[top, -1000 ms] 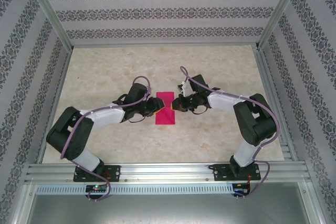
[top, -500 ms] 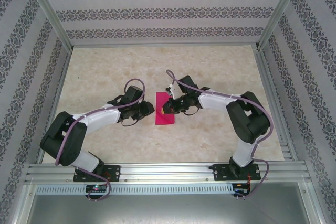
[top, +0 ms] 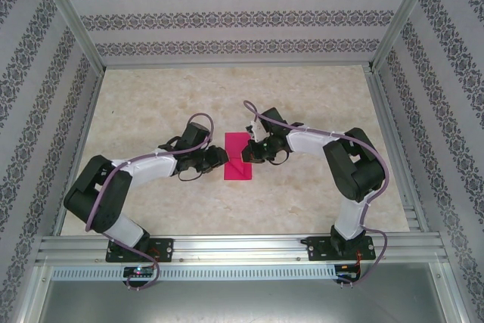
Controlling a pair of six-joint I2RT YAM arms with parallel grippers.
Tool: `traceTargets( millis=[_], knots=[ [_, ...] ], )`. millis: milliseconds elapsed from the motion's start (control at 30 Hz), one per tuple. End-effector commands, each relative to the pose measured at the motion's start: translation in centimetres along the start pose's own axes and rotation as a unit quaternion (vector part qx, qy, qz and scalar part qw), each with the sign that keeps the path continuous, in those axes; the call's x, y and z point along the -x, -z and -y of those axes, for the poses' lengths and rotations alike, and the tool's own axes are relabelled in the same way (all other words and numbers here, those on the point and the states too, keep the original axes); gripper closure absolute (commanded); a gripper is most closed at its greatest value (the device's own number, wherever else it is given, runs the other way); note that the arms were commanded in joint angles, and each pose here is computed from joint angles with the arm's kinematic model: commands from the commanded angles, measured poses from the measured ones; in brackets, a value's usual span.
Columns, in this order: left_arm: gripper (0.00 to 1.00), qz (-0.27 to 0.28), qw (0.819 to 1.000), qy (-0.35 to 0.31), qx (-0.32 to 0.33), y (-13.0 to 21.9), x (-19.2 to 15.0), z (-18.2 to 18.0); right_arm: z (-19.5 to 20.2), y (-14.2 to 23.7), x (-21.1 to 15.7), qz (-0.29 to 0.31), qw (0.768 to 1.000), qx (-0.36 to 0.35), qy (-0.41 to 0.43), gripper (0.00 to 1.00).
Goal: Fold a paper plane with a square sheet of paper (pick it up from the middle)
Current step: Fold the triangle a second time at the center of the table.
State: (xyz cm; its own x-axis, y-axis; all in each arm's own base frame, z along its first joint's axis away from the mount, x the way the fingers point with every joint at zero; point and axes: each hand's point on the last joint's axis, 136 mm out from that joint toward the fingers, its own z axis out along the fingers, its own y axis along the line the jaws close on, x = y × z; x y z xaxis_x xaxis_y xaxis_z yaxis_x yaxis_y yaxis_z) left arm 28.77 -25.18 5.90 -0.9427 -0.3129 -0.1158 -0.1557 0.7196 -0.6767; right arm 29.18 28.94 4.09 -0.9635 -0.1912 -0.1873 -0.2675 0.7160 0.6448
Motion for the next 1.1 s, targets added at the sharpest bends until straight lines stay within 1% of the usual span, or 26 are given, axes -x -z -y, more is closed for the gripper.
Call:
traceTargets(
  millis=[0,100,400,800,1067],
  knots=[
    [0.68,-0.004,0.997,-0.036,-0.067,-0.3,0.8,3.7,0.1,0.9,1.2,0.021,1.0,-0.016,0.015,1.0],
    [0.7,-0.015,0.995,-0.04,-0.088,-0.9,0.8,4.8,0.5,1.0,1.4,0.026,0.999,-0.023,0.01,1.0],
    [0.76,-0.041,0.993,-0.049,-0.098,-2.9,0.2,6.1,1.3,1.1,2.0,0.034,0.999,-0.037,0.007,1.0],
    [0.79,-0.05,0.994,-0.046,-0.083,-4.2,0.0,5.6,2.4,1.1,2.8,0.042,0.997,-0.059,0.002,1.0],
    [0.8,-0.052,0.994,-0.046,-0.081,-4.7,0.1,5.5,2.5,0.9,2.8,0.037,0.998,-0.058,0.003,1.0]
  ],
)
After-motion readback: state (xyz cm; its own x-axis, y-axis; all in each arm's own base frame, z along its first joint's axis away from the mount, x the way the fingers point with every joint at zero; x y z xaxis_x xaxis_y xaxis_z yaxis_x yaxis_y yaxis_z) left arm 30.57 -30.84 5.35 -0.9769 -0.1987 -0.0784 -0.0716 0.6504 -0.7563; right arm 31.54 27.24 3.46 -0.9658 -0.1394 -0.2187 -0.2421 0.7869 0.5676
